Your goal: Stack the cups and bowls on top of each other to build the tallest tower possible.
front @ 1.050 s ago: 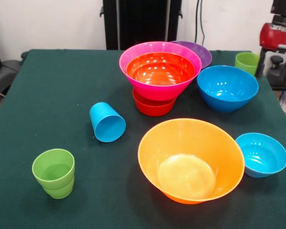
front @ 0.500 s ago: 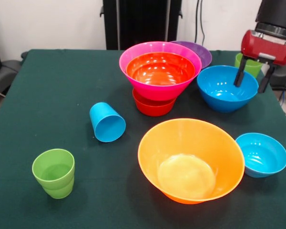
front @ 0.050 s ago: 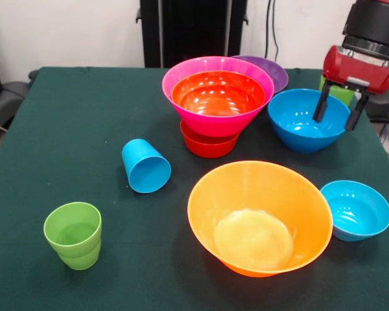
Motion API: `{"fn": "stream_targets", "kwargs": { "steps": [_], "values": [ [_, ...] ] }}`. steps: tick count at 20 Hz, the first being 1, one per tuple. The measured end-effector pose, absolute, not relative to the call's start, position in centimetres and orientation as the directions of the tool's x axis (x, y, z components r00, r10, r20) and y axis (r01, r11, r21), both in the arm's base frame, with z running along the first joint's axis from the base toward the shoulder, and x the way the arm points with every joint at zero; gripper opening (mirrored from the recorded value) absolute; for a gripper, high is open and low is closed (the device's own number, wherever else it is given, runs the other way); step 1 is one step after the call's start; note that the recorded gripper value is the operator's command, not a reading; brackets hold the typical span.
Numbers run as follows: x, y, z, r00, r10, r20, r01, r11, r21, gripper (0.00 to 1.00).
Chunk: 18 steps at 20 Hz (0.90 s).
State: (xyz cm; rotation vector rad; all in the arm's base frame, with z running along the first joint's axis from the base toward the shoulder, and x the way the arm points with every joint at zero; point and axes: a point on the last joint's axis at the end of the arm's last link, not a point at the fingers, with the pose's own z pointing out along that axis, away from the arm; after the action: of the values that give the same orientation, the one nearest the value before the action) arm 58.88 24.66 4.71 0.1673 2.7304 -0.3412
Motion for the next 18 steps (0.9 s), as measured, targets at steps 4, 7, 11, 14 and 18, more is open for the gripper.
{"fn": "stream_targets", "kwargs": {
  "steps": [4,7,11,14,18],
  "values": [
    [58.8,24.6,4.7,-0.920,0.065,-0.386,0.158,0.964,-0.216,1.00],
    [58.7,24.6,4.6,-0.921,0.057,-0.384,0.152,0.964,-0.220,1.00],
    [58.6,24.3,4.4,-0.925,0.039,-0.378,0.134,0.964,-0.230,1.00],
    [58.4,24.3,4.2,-0.928,0.028,-0.373,0.123,0.965,-0.233,1.00],
    [58.1,24.6,3.6,-0.932,0.017,-0.361,0.106,0.968,-0.228,1.00]
  ]
}}
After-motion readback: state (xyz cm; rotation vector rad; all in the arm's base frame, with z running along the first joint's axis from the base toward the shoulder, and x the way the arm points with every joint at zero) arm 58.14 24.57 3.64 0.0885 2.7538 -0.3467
